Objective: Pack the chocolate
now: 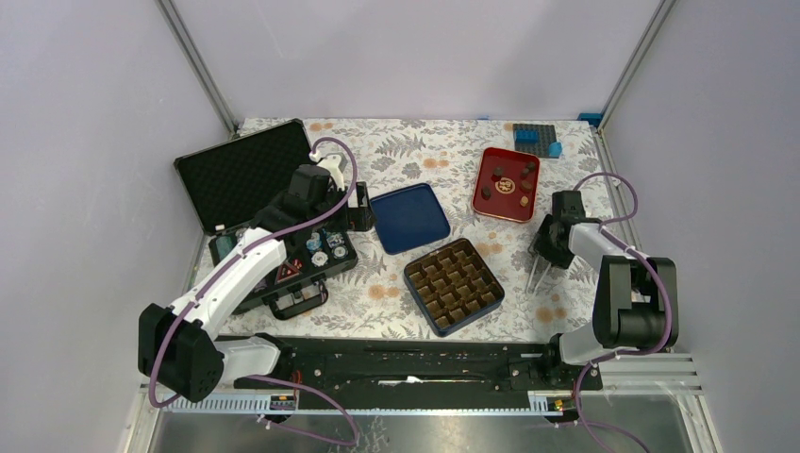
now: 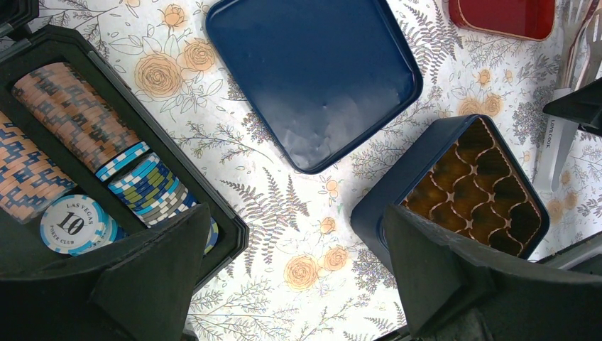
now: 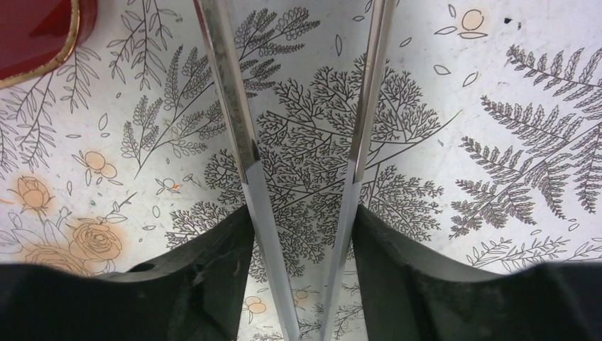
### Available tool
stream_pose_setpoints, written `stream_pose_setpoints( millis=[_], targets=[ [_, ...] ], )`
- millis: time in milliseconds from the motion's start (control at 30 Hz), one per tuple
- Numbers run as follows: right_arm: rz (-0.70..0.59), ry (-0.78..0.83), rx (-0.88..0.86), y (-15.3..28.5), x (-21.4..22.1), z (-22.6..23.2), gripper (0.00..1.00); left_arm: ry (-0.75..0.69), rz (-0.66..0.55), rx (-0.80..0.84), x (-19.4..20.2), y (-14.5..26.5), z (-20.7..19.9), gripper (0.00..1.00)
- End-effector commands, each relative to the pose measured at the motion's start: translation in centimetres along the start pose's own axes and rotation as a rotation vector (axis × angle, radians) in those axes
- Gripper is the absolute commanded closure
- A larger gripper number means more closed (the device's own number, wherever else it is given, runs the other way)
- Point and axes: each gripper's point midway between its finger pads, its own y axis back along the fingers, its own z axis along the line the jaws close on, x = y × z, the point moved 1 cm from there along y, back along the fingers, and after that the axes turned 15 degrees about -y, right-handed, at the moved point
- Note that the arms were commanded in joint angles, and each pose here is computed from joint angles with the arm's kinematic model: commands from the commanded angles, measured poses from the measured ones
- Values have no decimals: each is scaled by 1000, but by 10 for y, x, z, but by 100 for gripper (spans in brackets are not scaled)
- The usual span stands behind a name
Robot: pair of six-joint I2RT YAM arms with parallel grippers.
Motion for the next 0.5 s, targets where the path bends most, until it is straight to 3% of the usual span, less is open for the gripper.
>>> stream_pose_setpoints(
  millis=[0, 100, 200, 367, 467],
  targets=[
    [48, 4, 8, 1, 20, -4, 47, -7, -55, 12, -17, 4, -3, 1],
    [32, -2, 0, 4, 14, 0, 68, -8, -54, 13, -16, 5, -3, 1],
    [55, 12, -36, 31, 4, 13, 79, -7, -54, 16, -18, 4, -3, 1],
    [-97, 5, -177, 100, -34, 34, 82, -13, -60, 16, -25, 3, -4, 1],
    [-112, 29, -235, 129, -47, 47, 81, -21, -63, 10, -26, 1, -3, 1]
  ],
)
